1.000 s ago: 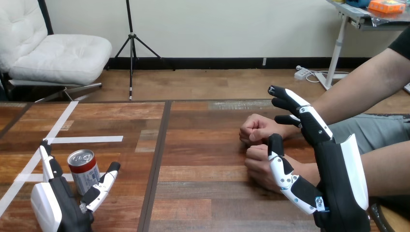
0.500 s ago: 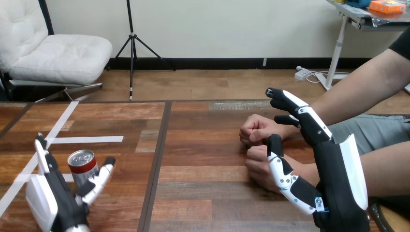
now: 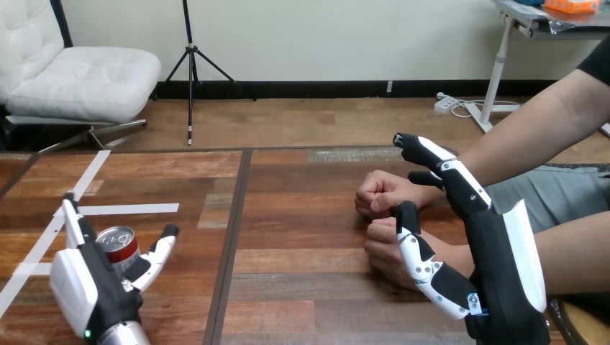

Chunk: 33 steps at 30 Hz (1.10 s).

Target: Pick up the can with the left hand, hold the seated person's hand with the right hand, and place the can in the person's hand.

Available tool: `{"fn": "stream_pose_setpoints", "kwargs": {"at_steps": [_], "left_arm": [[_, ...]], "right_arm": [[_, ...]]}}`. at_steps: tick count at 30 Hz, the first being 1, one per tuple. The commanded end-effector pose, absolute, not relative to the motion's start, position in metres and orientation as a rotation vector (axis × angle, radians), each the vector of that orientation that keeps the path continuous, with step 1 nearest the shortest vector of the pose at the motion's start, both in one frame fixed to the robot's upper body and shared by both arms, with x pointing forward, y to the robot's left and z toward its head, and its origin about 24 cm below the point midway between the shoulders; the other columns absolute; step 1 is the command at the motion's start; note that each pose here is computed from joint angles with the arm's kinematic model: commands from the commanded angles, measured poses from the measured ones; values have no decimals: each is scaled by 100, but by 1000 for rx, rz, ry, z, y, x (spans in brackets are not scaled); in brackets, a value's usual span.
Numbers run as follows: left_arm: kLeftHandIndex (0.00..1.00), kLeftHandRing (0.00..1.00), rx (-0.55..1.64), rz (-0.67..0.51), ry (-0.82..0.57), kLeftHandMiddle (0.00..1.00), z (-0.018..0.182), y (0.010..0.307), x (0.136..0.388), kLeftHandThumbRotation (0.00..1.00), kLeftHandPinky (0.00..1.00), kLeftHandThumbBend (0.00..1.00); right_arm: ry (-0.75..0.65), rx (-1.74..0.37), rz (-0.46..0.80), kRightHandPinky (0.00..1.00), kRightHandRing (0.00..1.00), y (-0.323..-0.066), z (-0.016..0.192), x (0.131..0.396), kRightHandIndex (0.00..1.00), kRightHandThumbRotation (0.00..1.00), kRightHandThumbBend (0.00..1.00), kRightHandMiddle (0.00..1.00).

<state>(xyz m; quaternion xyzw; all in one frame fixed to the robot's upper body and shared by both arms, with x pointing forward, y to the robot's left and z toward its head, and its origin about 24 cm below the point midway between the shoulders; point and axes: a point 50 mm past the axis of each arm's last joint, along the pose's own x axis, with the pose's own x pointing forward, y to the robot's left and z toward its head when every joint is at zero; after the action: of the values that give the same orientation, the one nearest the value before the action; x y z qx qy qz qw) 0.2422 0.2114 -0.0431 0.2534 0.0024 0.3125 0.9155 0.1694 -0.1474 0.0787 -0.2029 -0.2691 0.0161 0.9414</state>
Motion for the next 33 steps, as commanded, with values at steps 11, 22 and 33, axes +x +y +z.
{"fn": "stream_pose_setpoints", "kwargs": {"at_steps": [11,22,33], "left_arm": [[88,85,521,603,46,88,-44,211,247,26,76,81],[75,72,527,538,103,75,-42,215,249,19,62,77],[67,62,586,482,139,67,-38,217,251,12,51,79]], "right_arm": [[-621,-429,26,76,83,-149,93,174,81,0,14,85],[-620,-437,23,76,83,-148,94,174,81,0,14,85],[-618,-434,27,76,83,-148,93,174,81,0,14,85]]}}
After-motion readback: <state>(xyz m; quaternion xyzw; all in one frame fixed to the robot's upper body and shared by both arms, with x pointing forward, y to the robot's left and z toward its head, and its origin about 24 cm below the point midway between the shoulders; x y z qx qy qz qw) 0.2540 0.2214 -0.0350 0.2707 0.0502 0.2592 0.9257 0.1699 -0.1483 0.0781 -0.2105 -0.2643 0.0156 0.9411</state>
